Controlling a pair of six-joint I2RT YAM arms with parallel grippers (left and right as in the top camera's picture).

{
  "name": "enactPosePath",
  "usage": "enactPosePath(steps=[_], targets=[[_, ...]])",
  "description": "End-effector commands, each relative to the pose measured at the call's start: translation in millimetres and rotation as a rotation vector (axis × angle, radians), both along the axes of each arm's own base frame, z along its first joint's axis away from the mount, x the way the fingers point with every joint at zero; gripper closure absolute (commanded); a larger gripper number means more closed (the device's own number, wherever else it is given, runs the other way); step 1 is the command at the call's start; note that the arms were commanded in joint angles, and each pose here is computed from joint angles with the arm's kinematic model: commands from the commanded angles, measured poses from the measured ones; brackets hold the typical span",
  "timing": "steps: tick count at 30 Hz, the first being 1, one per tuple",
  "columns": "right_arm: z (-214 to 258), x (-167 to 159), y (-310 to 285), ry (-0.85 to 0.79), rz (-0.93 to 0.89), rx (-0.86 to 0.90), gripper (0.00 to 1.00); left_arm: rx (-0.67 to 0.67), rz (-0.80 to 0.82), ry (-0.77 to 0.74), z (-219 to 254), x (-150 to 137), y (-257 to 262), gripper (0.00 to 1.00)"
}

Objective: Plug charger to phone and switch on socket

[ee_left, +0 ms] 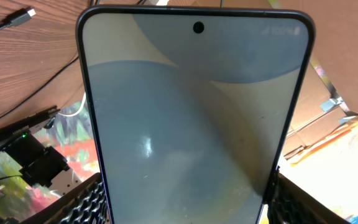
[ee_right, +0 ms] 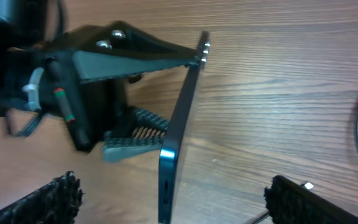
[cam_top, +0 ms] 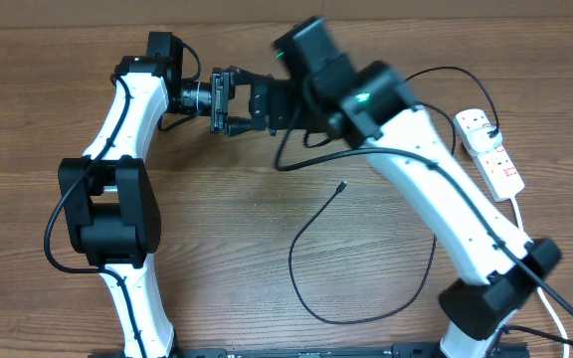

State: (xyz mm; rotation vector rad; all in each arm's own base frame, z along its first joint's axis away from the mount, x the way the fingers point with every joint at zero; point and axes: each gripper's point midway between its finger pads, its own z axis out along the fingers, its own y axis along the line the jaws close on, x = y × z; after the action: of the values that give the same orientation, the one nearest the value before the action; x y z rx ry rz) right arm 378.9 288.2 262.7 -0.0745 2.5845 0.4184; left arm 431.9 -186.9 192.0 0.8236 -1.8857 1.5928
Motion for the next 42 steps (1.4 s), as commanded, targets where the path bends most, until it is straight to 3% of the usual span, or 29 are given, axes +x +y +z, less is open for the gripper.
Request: enactPosePath(steps=[1,6,20,24,32,36,42], targets=[[3,17,-14,-0.063,-0.175,-0.039,0.07,-0.052,-0.021,-0.013,16,0,-7,0.34],[-9,21,-10,-0.04,-0.203,-0.032,0.22,-0.055,-0.021,-0.005,17,0,-7,0.34],[-15,24,-1,-0.051,-0.169,-0.047,0.36,-0.061,-0.02,0.022,18,-1,-8,0.34],[-16,23,-2,-0.047,-0.167,-0.049,0.47,-0.061,-0.019,0.026,18,-1,-8,0.34],[-17,14,8,-0.042,-0.138,-0.052,0.5,-0.06,-0.018,0.034,18,-1,-8,0.34],[-15,12,14,-0.061,-0.11,-0.066,0.62,-0.06,-0.018,0.036,18,-1,-8,0.34],[-15,13,12,-0.071,-0.118,-0.074,0.62,-0.06,-0.018,0.036,18,-1,-8,0.34]])
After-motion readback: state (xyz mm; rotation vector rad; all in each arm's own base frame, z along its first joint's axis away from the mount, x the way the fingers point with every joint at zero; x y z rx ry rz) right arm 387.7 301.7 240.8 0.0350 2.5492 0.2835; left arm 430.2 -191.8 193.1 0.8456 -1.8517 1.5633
